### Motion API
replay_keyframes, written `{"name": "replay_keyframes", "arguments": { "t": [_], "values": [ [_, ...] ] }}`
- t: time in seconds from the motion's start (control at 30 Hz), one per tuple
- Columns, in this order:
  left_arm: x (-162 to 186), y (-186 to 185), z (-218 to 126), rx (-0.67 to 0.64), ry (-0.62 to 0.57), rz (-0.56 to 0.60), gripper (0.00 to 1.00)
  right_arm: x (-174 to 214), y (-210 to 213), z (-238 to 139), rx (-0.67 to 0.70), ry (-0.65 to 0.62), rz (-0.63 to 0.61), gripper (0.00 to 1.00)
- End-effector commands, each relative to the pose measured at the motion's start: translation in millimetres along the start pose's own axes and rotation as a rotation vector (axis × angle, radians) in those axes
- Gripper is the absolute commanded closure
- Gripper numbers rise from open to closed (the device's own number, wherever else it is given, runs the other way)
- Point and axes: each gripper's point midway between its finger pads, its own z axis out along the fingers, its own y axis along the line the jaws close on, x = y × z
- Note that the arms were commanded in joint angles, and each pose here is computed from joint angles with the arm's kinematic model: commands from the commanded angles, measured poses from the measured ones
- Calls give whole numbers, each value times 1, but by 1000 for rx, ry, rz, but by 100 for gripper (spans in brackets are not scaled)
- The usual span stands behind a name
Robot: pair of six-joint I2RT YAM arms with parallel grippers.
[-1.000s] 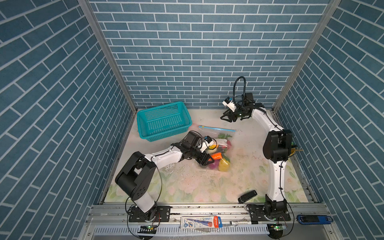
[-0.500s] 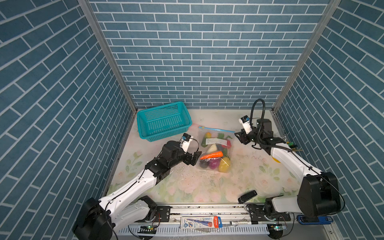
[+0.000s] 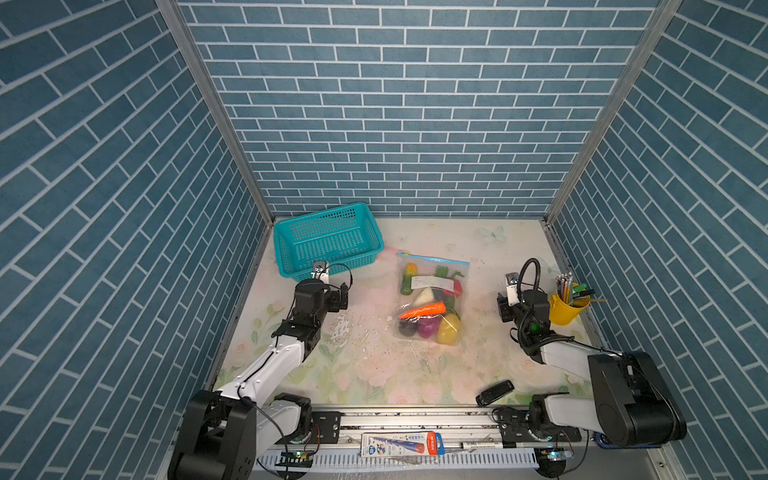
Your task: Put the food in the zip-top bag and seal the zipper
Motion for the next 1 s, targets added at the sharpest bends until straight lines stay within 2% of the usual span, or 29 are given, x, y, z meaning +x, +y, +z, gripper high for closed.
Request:
{"name": "replay_keyframes", "arguments": {
  "t": [0.0, 0.1, 0.17, 0.2, 0.27, 0.3, 0.33, 0.4, 0.53, 0.63, 0.7, 0.97],
  "values": [
    [-6, 3, 15, 8, -48, 90, 1, -24, -23, 2, 86, -169, 100, 41],
    [18, 1, 34, 12, -28, 105, 1, -16, -41, 8, 91, -155, 195, 40],
    [20, 4, 37, 11, -15, 120, 1, -11, -41, 16, 73, -130, 210, 40],
    [17, 6, 36, -5, -44, 157, 1, -8, -39, 20, 62, -115, 207, 39],
    [15, 16, 31, -42, -130, 144, 1, -5, -37, 27, 41, -69, 207, 37],
    [19, 20, 32, -51, -137, 133, 1, -7, -37, 30, 28, -64, 213, 7],
    [25, 20, 34, -45, -147, 130, 1, -6, -41, 31, 32, -52, 225, 1],
    [30, 27, 44, -66, -164, 100, 1, -6, -45, 29, 63, -66, 225, 1],
    [33, 52, 53, -136, -90, 4, 1, -5, -50, 20, 131, -106, 221, 1],
    [33, 52, 53, -136, -86, 5, 1, -6, -42, 23, 102, -96, 191, 1],
    [32, 52, 53, -137, -91, 6, 1, -6, -38, 34, 57, -38, 192, 1],
    [33, 52, 53, -136, -90, 4, 1, -6, -37, 36, 46, -33, 194, 1]
  ]
}}
